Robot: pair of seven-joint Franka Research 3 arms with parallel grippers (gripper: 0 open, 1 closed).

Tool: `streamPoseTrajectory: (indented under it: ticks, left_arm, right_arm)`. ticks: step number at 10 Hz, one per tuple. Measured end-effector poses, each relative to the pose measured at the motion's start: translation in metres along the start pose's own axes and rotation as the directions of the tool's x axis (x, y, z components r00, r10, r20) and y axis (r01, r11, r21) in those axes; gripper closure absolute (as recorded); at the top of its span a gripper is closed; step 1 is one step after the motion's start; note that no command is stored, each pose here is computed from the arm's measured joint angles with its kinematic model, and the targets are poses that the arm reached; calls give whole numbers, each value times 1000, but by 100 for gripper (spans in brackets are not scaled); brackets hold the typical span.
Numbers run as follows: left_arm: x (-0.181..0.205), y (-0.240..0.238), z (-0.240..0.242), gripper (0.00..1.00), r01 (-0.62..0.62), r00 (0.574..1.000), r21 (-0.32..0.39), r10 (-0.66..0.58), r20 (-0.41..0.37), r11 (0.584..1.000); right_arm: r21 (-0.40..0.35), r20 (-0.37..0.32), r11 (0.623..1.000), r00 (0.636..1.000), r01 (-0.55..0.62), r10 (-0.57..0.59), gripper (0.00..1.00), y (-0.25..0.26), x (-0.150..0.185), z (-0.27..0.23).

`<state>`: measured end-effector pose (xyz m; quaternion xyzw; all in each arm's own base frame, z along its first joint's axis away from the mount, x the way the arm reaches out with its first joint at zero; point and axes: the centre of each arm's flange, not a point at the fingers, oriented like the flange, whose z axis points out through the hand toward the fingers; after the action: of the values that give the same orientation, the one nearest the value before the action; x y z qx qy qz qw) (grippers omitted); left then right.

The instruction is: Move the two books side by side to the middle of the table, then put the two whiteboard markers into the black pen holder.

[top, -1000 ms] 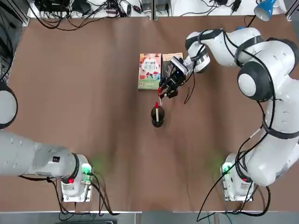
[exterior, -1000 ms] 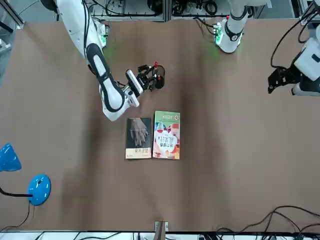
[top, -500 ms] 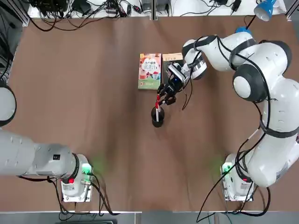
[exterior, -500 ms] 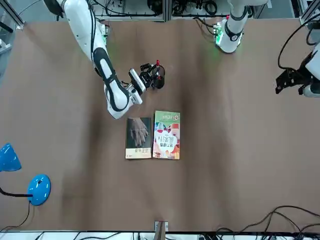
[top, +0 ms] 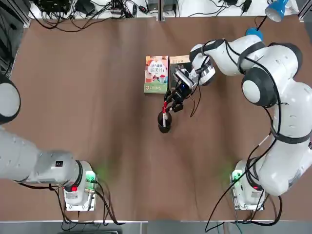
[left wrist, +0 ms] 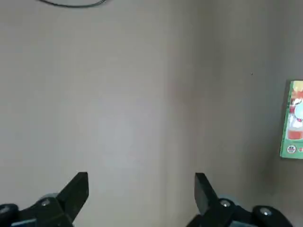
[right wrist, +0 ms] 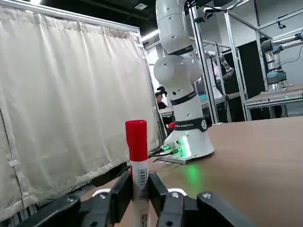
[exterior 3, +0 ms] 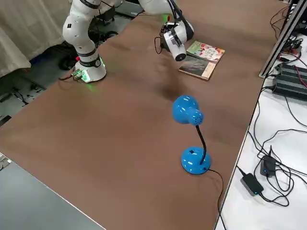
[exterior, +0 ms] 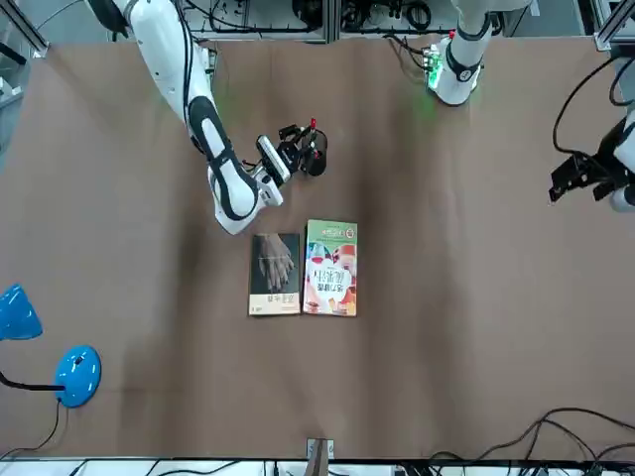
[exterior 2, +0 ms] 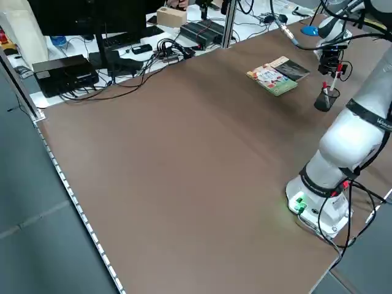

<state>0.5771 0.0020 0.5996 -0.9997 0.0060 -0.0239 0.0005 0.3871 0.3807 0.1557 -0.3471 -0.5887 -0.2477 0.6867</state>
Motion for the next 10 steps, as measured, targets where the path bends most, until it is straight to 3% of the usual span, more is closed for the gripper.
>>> streamPoseTrajectory:
  ticks: [5,6,8,10]
  left_arm:
    - [23,11,-2,4,-19,1000,0,19,-22,1000]
    - [23,12,-3,4,-20,1000,0,20,-24,1000]
    - [22,14,-4,4,-23,999,-1,23,-23,1000]
    - [21,14,-6,4,-24,999,-2,24,-23,1000]
  right_arm:
    - [-29,-25,1000,1000,-5,4,72,0,-24,6]
    - [-30,-25,1000,1000,-9,8,67,0,-26,6]
    - [-30,-26,999,1000,-12,12,37,-1,-28,6]
    - [-26,-42,1000,999,-13,12,35,1,-24,4]
